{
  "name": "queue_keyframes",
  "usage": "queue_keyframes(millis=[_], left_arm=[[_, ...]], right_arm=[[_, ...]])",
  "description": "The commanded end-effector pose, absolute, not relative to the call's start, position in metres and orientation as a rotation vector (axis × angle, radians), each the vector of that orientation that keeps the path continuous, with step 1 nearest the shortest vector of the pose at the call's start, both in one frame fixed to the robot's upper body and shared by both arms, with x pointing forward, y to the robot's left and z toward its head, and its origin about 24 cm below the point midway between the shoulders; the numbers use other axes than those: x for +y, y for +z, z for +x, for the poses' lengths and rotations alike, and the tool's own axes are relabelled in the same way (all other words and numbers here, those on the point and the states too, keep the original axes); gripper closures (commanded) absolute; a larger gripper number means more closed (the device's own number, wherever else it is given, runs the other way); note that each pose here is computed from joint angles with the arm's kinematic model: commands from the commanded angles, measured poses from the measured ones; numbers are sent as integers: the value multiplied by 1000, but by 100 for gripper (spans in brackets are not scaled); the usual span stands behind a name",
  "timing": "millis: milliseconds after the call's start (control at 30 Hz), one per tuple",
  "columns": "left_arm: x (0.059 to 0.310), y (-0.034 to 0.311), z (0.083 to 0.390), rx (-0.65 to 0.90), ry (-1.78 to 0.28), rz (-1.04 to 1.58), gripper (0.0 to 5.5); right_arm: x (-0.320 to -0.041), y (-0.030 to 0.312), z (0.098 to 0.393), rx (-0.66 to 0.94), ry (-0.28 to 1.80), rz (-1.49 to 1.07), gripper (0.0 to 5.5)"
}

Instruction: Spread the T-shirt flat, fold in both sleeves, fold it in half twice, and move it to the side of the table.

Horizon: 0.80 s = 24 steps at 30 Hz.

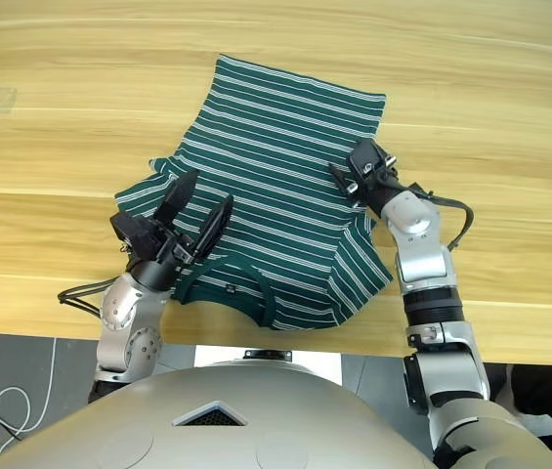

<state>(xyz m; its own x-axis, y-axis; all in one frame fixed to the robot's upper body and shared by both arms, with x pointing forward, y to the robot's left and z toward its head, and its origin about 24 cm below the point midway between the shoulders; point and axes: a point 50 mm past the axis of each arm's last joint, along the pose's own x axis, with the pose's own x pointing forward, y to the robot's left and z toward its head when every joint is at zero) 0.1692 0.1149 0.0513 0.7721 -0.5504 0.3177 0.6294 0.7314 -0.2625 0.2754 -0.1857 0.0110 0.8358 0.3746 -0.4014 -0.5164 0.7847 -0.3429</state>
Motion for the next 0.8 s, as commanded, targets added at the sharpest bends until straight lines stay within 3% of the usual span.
queue_keyframes(millis=[33,300,533,800], left_arm=[[106,63,167,-257,-672,-401,198],[99,74,168,-280,-692,-437,198],[95,69,170,-257,-700,-455,198],[100,55,176,-193,-669,-437,198]], right_arm=[[-200,13,290,380,408,-494,244],[-196,7,320,450,377,-540,244],[-164,14,347,394,422,-624,244],[-140,18,356,332,435,-617,244]])
